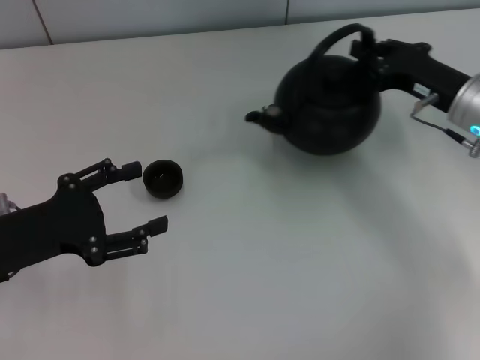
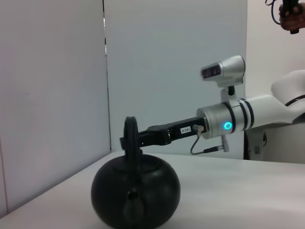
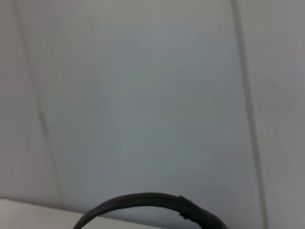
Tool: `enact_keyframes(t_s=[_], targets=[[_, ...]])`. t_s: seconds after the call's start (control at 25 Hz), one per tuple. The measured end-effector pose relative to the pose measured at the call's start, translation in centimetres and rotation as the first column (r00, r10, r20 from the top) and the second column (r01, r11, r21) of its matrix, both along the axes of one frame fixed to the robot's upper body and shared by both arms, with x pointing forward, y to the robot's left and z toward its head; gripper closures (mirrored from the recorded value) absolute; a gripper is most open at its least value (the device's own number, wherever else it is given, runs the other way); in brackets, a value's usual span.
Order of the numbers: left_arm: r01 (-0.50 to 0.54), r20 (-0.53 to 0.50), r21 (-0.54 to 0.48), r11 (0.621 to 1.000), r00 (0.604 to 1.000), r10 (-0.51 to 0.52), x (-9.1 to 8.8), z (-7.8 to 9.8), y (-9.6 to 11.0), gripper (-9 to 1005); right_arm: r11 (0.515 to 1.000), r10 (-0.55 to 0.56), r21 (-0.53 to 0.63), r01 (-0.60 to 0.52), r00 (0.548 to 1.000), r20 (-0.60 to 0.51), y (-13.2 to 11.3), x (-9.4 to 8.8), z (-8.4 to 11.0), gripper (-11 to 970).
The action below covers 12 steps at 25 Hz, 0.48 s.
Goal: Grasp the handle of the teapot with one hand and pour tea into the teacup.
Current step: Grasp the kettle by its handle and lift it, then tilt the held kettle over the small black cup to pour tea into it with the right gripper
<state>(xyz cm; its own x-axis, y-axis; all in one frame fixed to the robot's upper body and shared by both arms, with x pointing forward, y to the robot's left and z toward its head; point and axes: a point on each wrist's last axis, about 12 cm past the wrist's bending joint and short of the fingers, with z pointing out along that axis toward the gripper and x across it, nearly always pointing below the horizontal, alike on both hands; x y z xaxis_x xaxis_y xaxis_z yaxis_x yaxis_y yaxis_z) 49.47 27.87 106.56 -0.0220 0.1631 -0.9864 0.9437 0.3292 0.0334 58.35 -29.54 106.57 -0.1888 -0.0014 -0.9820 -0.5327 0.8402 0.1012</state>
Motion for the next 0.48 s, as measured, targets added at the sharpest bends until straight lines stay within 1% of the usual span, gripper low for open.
enact_keyframes(t_s=[0.04, 0.08, 0.12, 0.28, 0.32, 0.48], targets=[[0.000, 0.000, 0.000, 1.000, 1.000, 0.000, 0.0, 0.0, 0.0, 137, 1.000, 0.000, 0.000, 0.000, 1.000, 0.000, 0.0, 0.0, 0.0, 826], [-0.002, -0.001, 0.000, 1.000, 1.000, 0.002, -0.1, -0.1, 0.0, 137, 0.999, 0.033, -0.013, -0.033, 0.999, 0.005, 0.8, 0.5, 0.3, 826], [-0.002, -0.001, 0.000, 1.000, 1.000, 0.002, -0.1, -0.1, 0.0, 137, 0.999, 0.033, -0.013, -0.033, 0.999, 0.005, 0.8, 0.5, 0.3, 826], [-0.009, -0.008, -0.001, 1.000, 1.000, 0.009, -0.4, -0.3, 0.2, 137, 0.995, 0.094, -0.038, -0.094, 0.995, 0.024, 2.3, 1.5, 1.1, 826], [-0.009, -0.008, -0.001, 1.000, 1.000, 0.009, -0.4, -0.3, 0.2, 137, 0.995, 0.094, -0.038, -0.094, 0.995, 0.024, 2.3, 1.5, 1.1, 826], [-0.013, -0.013, -0.002, 1.000, 1.000, 0.013, -0.6, -0.4, 0.3, 137, 0.984, 0.148, -0.101, -0.145, 0.989, 0.024, 3.7, 2.4, 1.6, 827]])
